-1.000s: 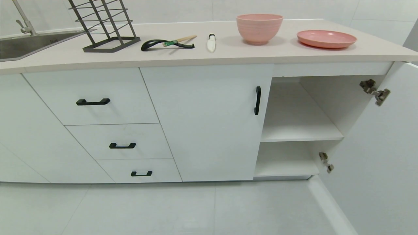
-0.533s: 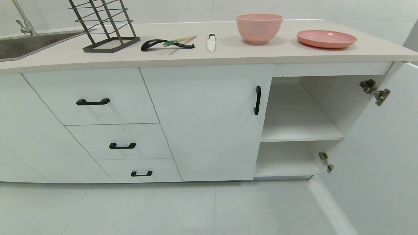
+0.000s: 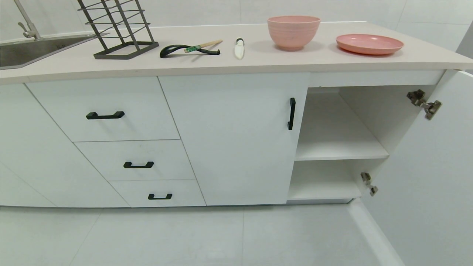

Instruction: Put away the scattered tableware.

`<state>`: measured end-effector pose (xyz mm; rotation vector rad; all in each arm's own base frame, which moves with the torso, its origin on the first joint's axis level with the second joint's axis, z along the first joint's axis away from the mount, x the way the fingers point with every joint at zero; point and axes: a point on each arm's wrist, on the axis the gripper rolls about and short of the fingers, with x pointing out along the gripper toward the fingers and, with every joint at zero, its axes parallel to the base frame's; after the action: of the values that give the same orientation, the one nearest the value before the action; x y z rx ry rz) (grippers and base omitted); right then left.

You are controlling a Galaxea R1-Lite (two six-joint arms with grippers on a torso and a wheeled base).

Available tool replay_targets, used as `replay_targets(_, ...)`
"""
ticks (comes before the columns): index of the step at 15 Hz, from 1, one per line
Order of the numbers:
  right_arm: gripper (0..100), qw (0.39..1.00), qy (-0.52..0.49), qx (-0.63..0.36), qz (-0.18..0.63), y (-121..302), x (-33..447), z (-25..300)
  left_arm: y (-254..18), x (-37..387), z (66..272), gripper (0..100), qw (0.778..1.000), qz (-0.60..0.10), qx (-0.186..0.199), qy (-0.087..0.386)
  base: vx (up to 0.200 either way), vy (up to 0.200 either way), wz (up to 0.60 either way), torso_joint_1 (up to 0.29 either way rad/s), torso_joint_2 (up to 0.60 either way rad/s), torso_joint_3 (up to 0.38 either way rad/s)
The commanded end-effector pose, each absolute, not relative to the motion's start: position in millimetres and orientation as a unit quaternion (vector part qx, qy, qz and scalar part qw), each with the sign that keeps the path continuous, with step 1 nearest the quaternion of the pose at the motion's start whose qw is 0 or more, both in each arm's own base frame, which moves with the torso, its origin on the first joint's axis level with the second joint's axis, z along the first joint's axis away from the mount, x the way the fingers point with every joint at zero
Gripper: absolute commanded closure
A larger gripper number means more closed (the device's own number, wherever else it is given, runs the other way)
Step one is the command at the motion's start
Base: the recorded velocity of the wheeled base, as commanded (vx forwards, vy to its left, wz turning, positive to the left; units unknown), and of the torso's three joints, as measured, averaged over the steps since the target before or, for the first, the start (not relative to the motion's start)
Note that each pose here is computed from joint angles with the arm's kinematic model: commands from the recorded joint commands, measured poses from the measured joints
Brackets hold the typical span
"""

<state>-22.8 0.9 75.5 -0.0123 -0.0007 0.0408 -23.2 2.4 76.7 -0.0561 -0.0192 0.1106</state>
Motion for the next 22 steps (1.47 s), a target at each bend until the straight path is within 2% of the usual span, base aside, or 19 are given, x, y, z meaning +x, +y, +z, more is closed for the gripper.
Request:
replay_targets(1, 0, 1.0, 0.001, -0.006, 0.021, 0.9, -22.8, 75.3, 2.5, -23.0, 76.9, 0, 0.998, 0.057, -0.029, -0.009, 0.0, -0.2, 0.0, 0.002, 0.0, 0.002)
replay_targets(5, 0, 1.0, 0.001, -0.005, 0.02, 0.8, -22.8, 75.3, 2.5, -23.0, 76.9, 0, 0.998, 0.057, -0.03, -0.009, 0.0, -0.05, 0.0, 0.001, 0.0, -0.001)
replay_targets(8, 0, 1.0, 0.001, -0.005, 0.02, 0.8, -22.8, 75.3, 2.5, -23.0, 76.9, 0, 0.998, 0.057, -0.029, -0.009, 0.0, 0.0, -0.6, 0.004, 0.0, -0.004)
replay_targets(18, 0, 1.0, 0.001, -0.006, 0.02, 0.8, -22.8, 75.3, 2.5, -23.0, 76.9, 0, 0.998, 0.056, -0.03, -0.009, 0.0, 0.0, 0.0, 0.0, 0.0, 0.0)
replay_targets(22, 0, 1.0, 0.001, -0.006, 0.02, 0.8, -22.8, 75.3, 2.5, -23.0, 76.9, 0, 0.998, 0.056, -0.03, -0.009, 0.2, 0.0, 0.0, -0.001, 0.0, 0.002)
